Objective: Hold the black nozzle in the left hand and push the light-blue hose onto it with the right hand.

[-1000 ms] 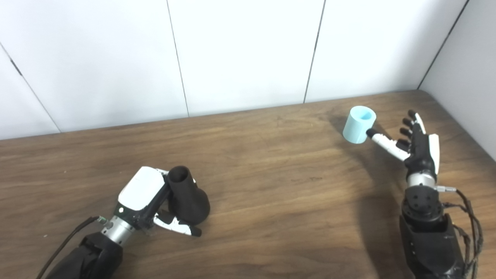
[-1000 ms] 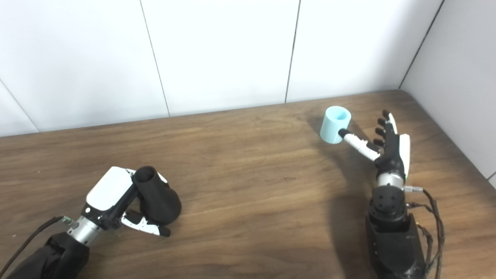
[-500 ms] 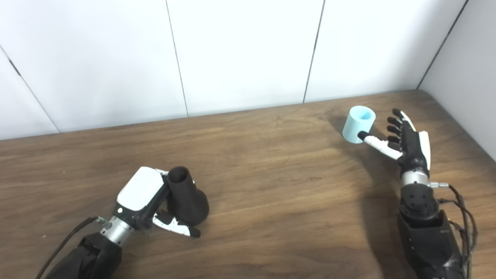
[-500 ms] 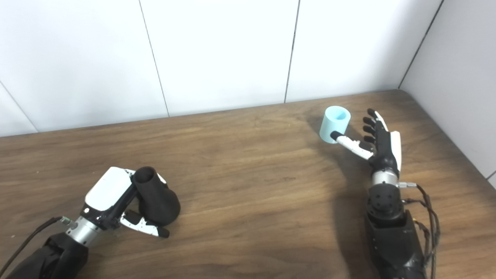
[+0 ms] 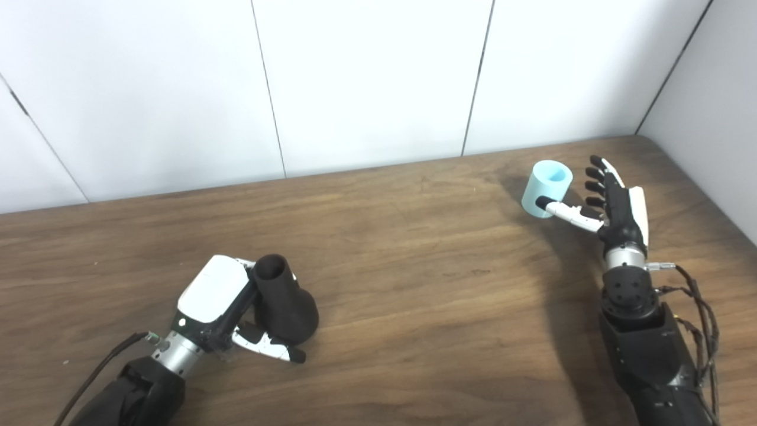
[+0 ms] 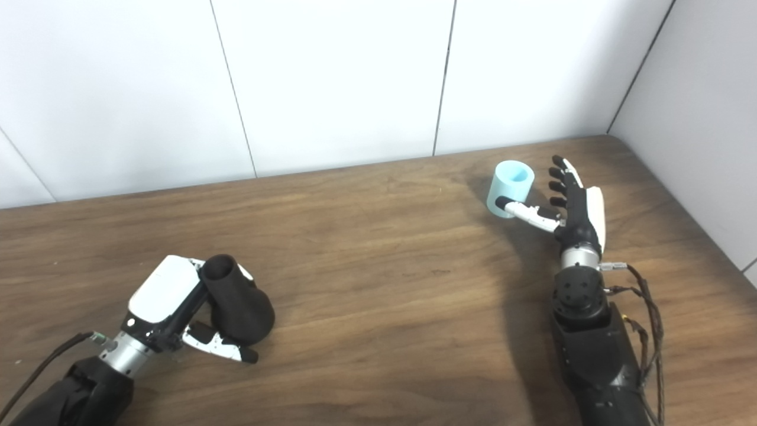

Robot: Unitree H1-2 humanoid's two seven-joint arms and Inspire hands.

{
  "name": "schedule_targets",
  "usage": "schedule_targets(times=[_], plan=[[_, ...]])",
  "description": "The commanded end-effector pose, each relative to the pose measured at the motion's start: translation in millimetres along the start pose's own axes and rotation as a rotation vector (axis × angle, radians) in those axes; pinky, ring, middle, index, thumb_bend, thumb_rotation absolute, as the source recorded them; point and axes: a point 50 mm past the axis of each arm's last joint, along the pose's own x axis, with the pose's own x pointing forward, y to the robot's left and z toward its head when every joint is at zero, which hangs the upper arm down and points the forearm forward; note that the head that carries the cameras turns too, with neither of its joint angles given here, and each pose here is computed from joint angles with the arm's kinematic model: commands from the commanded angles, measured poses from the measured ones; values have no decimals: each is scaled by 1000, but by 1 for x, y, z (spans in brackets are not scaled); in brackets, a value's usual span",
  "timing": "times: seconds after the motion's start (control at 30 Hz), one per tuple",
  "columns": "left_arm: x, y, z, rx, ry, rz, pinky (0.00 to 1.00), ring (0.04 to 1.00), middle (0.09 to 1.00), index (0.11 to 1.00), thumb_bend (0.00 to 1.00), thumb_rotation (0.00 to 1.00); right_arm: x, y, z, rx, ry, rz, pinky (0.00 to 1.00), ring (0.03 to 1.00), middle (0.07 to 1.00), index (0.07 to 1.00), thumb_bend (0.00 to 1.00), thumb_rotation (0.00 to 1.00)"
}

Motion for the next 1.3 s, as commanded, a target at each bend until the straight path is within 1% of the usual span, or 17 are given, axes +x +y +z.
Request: schedule_targets(times=[0.0,0.07,0.2,0.33,0.43,0.5,0.57,0.73,0.83,0.93,1.1,1.27], plan=[[-37,-55,18,-86,28,-164,586,500,473,461,504,0,19,-10,35,-3,-123,-26,732,833,879,900,902,290],[-37,-54,19,-90,28,-163,586,497,481,452,504,0,22,-9,39,-4,-127,-23,731,831,871,901,926,326],[-37,-53,20,-94,25,-162,592,507,488,446,503,0,26,-6,43,-9,-120,-11,772,849,870,913,939,294],[-37,-53,20,-91,24,-167,595,508,485,448,503,0,30,-3,47,-33,-113,7,714,798,832,869,944,276],[-38,-53,20,-92,25,-169,595,510,484,448,502,0,34,-1,49,-24,-100,24,691,783,825,863,931,259],[-37,-53,21,-96,25,-166,595,512,483,449,502,0,36,0,52,-13,-92,38,685,778,822,865,927,278],[-37,-53,21,-102,26,-161,590,509,486,447,502,0,38,2,53,-6,-88,47,709,800,841,875,918,281],[-37,-52,21,-97,25,-169,594,511,486,447,502,0,41,2,55,-20,-84,58,717,809,854,877,921,316],[-37,-52,21,-98,25,-166,592,512,477,456,503,0,42,2,52,-8,-80,66,728,823,866,885,940,315],[-37,-51,20,-97,25,-164,589,510,483,451,503,0,45,4,43,-5,-66,64,722,812,857,875,948,311],[-39,-50,20,-97,27,-161,584,510,483,450,503,0,46,7,36,-31,-62,60,668,761,817,853,995,334],[-39,-49,20,-93,26,-166,584,509,489,444,502,0,46,8,32,-58,-56,65,660,756,808,847,996,304]])
